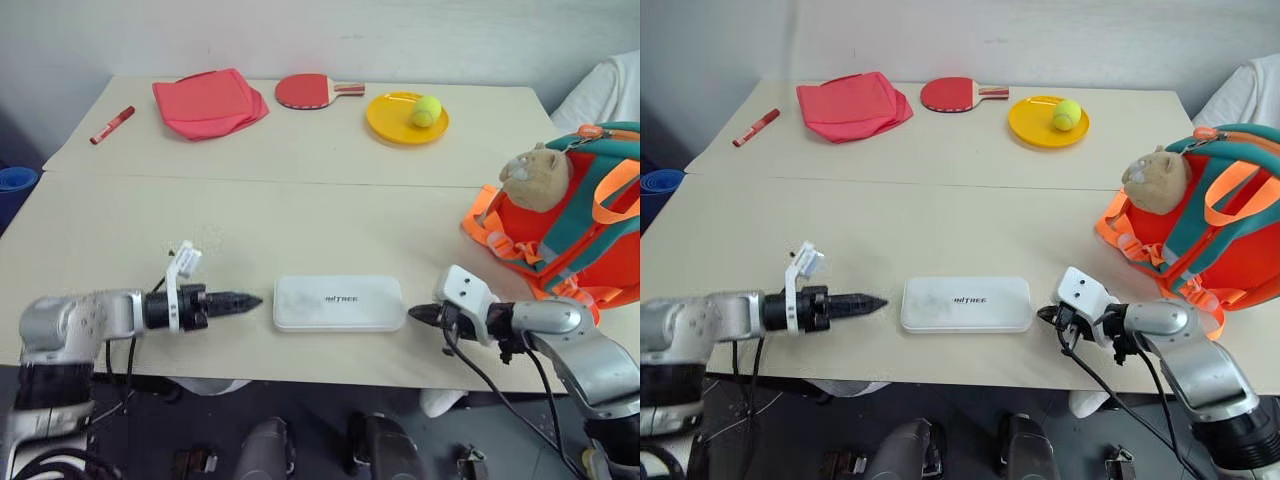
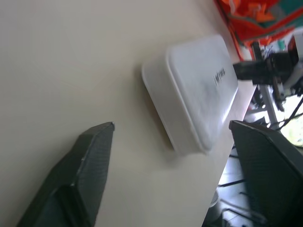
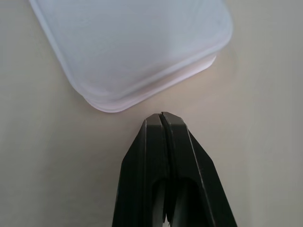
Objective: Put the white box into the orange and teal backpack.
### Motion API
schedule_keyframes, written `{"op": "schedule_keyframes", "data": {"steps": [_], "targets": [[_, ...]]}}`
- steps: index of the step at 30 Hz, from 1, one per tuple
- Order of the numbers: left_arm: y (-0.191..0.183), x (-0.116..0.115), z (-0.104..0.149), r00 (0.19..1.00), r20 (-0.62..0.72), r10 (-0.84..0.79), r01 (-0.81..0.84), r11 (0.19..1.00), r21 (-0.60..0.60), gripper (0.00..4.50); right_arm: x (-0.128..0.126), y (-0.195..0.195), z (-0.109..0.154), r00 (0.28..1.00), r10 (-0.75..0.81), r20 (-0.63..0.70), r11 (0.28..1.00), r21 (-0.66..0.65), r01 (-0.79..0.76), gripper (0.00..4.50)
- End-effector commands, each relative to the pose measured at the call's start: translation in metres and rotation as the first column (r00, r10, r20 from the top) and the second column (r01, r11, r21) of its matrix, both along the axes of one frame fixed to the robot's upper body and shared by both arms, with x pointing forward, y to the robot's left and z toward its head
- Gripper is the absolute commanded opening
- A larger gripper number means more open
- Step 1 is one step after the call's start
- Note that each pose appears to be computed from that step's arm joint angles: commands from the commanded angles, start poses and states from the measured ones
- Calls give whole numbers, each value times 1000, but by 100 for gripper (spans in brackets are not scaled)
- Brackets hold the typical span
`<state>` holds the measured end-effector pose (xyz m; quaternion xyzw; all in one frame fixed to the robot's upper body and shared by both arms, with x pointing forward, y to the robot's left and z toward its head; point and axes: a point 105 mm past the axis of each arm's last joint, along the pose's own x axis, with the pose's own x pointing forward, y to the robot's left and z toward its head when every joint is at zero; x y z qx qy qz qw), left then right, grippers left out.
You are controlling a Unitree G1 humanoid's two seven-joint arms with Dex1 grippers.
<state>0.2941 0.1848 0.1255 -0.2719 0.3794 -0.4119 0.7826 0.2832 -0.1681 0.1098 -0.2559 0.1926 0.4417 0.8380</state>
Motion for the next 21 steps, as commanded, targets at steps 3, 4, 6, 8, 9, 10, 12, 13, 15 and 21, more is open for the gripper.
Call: {"op": "schedule_keyframes", "data": {"steps": [3, 4, 6, 8, 9, 10, 12, 13, 15, 21], "targets": [[-17, -2, -6, 981, -182, -73, 71, 997, -18, 447, 10, 5, 2, 999, 28, 38, 1000, -2, -28, 0], [-21, 0, -9, 978, -196, -77, 74, 997, -23, 447, 12, 7, 1, 999, 35, 39, 999, 0, -35, 0], [-26, 0, -12, 972, -220, -88, 81, 996, -45, 447, 15, 11, 0, 998, 46, 39, 999, 3, -46, 0], [-32, 2, -15, 967, -238, -90, 78, 995, -60, 447, 16, 14, -1, 997, 59, 41, 998, 2, -59, 0], [-35, 3, -17, 966, -245, -87, 74, 995, -60, 447, 17, 15, -1, 997, 62, 42, 998, 2, -62, 0], [-38, 2, -19, 963, -255, -93, 80, 995, -60, 447, 17, 15, -1, 997, 66, 42, 998, 2, -66, 0], [-43, -1, -24, 955, -275, -108, 99, 994, -49, 447, 18, 17, -1, 997, 71, 40, 997, 3, -71, 0], [-45, -4, -28, 947, -297, -121, 115, 993, -39, 447, 18, 18, -1, 996, 75, 39, 997, 2, -75, 0], [-50, -5, -30, 945, -302, -129, 120, 992, -48, 447, 17, 20, -1, 996, 81, 36, 997, 4, -81, 0], [-66, -8, -25, 941, -297, -163, 131, 984, -125, 447, 16, 29, -2, 995, 97, 35, 995, 19, -98, 0]]}}
